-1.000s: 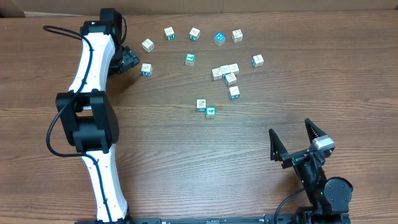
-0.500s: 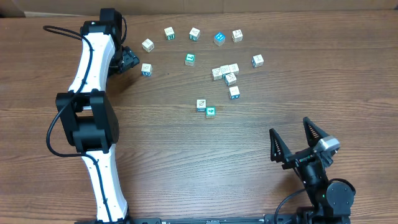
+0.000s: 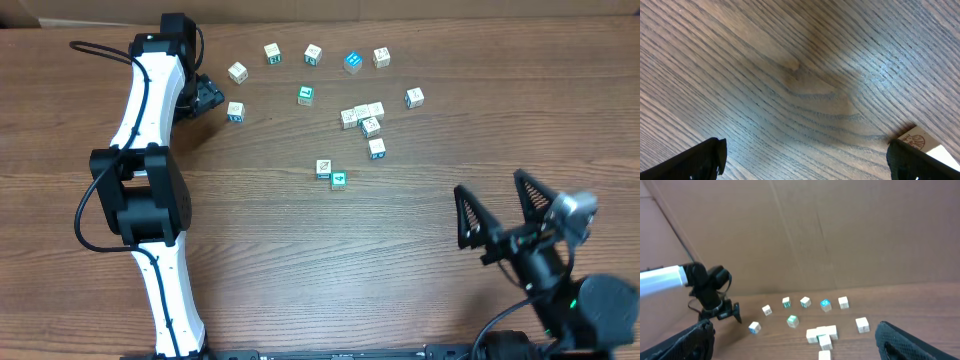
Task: Form a circle
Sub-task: 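Swing the right arm up and over to the ring's right side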
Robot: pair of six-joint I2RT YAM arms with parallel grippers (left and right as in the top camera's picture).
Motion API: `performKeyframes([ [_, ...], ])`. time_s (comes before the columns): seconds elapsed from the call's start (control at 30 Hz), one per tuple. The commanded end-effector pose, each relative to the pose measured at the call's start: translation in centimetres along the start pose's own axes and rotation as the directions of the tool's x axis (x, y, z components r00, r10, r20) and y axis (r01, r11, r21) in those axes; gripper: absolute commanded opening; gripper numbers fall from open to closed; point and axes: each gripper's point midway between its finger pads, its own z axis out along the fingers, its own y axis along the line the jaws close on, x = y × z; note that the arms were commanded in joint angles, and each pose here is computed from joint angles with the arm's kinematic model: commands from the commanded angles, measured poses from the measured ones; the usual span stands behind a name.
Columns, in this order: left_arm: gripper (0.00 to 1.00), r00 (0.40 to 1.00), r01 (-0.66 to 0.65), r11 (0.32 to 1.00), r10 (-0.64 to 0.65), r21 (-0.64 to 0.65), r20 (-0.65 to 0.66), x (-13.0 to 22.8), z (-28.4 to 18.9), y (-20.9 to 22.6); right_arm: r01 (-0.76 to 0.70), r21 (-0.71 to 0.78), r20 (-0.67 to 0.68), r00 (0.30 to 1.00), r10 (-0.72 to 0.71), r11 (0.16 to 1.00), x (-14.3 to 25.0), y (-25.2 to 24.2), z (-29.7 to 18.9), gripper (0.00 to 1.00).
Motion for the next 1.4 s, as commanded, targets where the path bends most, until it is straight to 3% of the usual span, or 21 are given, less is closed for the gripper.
performKeyframes([
  [0.0, 1.00, 1.000, -0.020, 1.000, 0.019, 0.024, 0.024, -0.2, -1.6, -0.3, -0.010, -0.007, -0.021, 1.000, 0.010, 1.000, -3.8, 1.1, 0.8, 1.00],
  [0.37, 0.99, 1.000, -0.020, 1.000, 0.019, 0.024, 0.024, -0.2, -1.6, -0.3, -0.097, 0.097, -0.303, 0.945, 0.122, 0.991, -11.2, 1.2, 7.3, 1.00],
  [0.47, 0.99, 1.000, -0.020, 1.000, 0.019, 0.024, 0.024, -0.2, -1.6, -0.3, -0.115, 0.131, -0.375, 0.914, 0.157, 0.985, -11.7, 0.7, 9.2, 1.00],
  [0.63, 1.00, 1.000, -0.020, 1.000, 0.019, 0.024, 0.024, -0.2, -1.6, -0.3, -0.158, 0.188, -0.519, 0.822, 0.235, 0.969, -9.3, -0.9, 12.7, 1.00],
  [0.8, 0.99, 1.000, -0.020, 1.000, 0.019, 0.024, 0.024, -0.2, -1.6, -0.3, -0.235, 0.152, -0.605, 0.746, 0.279, 0.960, -5.9, -1.4, 16.5, 1.00],
  [0.93, 1.00, 1.000, -0.020, 1.000, 0.019, 0.024, 0.024, -0.2, -1.6, -0.3, -0.268, 0.126, -0.628, 0.724, 0.285, 0.955, -4.5, -1.8, 18.8, 1.00],
  [0.97, 0.99, 1.000, -0.020, 1.000, 0.019, 0.024, 0.024, -0.2, -1.6, -0.3, -0.277, 0.114, -0.632, 0.721, 0.284, 0.954, -4.2, -1.8, 19.4, 0.95],
  [1.1, 1.00, 1.000, -0.020, 1.000, 0.019, 0.024, 0.024, -0.2, -1.6, -0.3, -0.272, 0.186, -0.650, 0.687, 0.326, 0.944, -1.8, -3.0, 21.3, 0.32],
  [1.17, 0.99, 1.000, -0.020, 1.000, 0.019, 0.024, 0.024, -0.2, -1.6, -0.3, -0.227, 0.238, -0.670, 0.665, 0.329, 0.944, 0.2, -3.6, 22.2, 0.14],
  [1.3, 0.99, 1.000, -0.020, 1.000, 0.019, 0.024, 0.024, -0.2, -1.6, -0.3, -0.132, 0.293, -0.722, 0.619, 0.310, 0.947, 4.6, -3.9, 23.9, 0.12],
  [1.37, 1.00, 1.000, -0.020, 1.000, 0.019, 0.024, 0.024, -0.2, -1.6, -0.3, -0.087, 0.306, -0.748, 0.594, 0.296, 0.948, 6.9, -3.8, 24.8, 0.17],
])
